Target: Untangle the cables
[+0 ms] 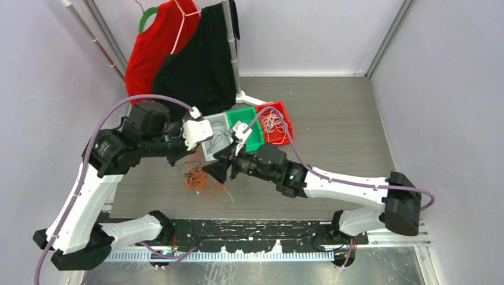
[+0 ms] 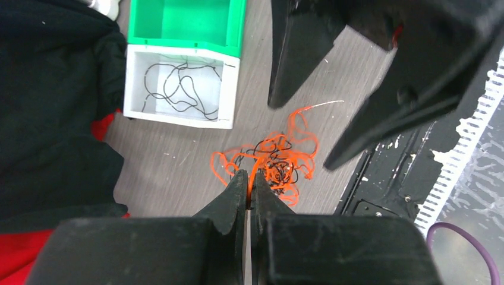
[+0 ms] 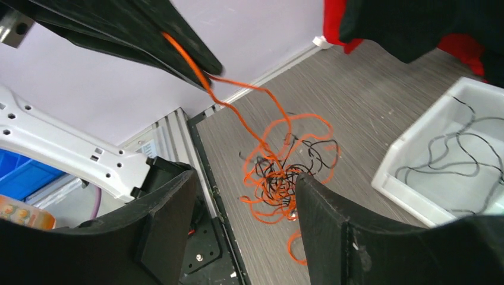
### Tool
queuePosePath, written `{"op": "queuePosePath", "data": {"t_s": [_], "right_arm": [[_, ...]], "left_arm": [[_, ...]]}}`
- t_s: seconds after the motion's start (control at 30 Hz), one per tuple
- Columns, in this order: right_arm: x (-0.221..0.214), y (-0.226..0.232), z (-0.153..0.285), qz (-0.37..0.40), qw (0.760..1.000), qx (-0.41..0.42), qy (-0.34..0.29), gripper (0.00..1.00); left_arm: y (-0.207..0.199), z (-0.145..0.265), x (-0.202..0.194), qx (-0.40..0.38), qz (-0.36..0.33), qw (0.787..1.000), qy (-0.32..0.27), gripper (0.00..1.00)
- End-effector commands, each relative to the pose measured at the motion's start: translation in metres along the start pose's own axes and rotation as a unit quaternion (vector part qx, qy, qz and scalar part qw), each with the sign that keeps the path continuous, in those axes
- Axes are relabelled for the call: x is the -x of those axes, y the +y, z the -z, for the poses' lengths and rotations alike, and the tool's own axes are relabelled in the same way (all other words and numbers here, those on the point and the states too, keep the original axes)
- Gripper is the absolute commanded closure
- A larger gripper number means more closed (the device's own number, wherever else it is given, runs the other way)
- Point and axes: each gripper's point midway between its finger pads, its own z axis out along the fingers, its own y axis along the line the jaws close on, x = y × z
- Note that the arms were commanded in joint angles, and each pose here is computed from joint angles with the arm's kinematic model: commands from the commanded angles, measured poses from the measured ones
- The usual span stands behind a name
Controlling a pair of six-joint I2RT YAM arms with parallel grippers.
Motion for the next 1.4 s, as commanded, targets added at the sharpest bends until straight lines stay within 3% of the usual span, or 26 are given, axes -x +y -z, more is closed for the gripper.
{"op": "queuePosePath", "data": {"t_s": [0.0,0.27,0.7,1.0,1.37], "right_arm": [[0.035,0.031,-0.022,0.032,0.997,0.040,-0.056,0.33],[0.023,-0.010,-0.040,0.054,0.992,-0.091,-0.065,0.43],[-0.005,-0.044,-0.046,0.079,0.982,-0.165,-0.052,0.47],[-0.020,-0.050,-0.066,0.100,0.979,-0.171,-0.041,0.47],[-0.054,-0.063,-0.068,0.098,0.979,-0.177,-0.016,0.48]], "left_arm": [[-0.005,0.006,0.006,-0.008,0.017,1.000,-0.007,1.00],[-0.002,0.015,0.001,0.005,0.013,1.000,0.006,1.00],[-0.011,0.034,0.005,-0.014,0.008,1.000,0.010,1.00],[-0.032,0.048,0.014,-0.065,0.014,0.998,-0.011,1.00],[-0.033,0.066,0.027,-0.064,0.006,0.997,-0.034,1.00]]}}
